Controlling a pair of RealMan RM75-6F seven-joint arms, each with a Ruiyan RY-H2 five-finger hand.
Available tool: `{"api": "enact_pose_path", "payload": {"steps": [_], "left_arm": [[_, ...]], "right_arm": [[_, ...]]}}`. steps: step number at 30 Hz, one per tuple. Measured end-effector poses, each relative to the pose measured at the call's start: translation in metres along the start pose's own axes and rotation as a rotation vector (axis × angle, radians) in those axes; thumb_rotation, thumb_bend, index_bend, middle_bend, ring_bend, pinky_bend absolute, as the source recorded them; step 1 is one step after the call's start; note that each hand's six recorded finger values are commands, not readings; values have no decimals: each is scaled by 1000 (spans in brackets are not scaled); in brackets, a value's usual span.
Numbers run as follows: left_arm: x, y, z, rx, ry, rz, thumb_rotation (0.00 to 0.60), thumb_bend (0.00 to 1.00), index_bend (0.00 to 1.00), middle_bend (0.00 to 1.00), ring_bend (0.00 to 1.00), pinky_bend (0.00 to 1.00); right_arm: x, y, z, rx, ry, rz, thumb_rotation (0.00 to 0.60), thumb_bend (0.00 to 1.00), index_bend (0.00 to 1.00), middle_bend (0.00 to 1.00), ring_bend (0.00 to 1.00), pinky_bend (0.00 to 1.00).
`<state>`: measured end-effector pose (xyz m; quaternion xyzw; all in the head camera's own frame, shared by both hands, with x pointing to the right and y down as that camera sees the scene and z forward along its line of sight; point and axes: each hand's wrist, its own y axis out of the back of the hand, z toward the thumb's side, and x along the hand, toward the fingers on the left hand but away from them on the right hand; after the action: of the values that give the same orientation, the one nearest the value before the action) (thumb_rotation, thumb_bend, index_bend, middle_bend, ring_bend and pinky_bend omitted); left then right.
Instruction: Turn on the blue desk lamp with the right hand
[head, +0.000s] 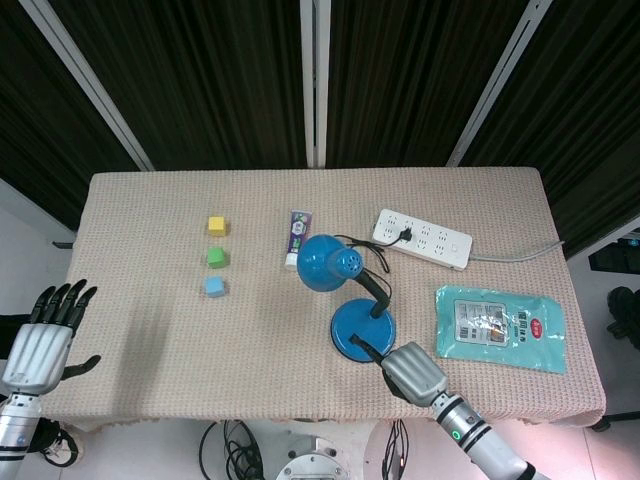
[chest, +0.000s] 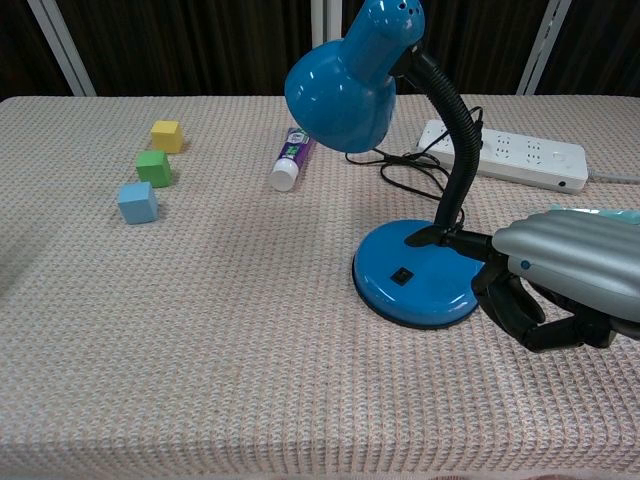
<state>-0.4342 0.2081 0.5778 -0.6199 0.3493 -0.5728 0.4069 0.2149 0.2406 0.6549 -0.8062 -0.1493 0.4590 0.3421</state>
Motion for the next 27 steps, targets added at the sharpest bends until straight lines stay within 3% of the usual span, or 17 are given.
{"api": "enact_pose_path", "payload": {"steps": [16, 27], "left_arm": [[0, 0, -1, -3, 4, 0, 600, 33, 0, 0, 0, 0], [0, 0, -2, -9, 6, -3, 600, 32, 0, 0, 0, 0]], "right_arm": [[-13, -22, -3, 13, -84, 101, 600, 821, 0, 635, 668, 750], [-23, -23, -3, 8, -102, 109, 600, 818, 0, 635, 668, 750]]}}
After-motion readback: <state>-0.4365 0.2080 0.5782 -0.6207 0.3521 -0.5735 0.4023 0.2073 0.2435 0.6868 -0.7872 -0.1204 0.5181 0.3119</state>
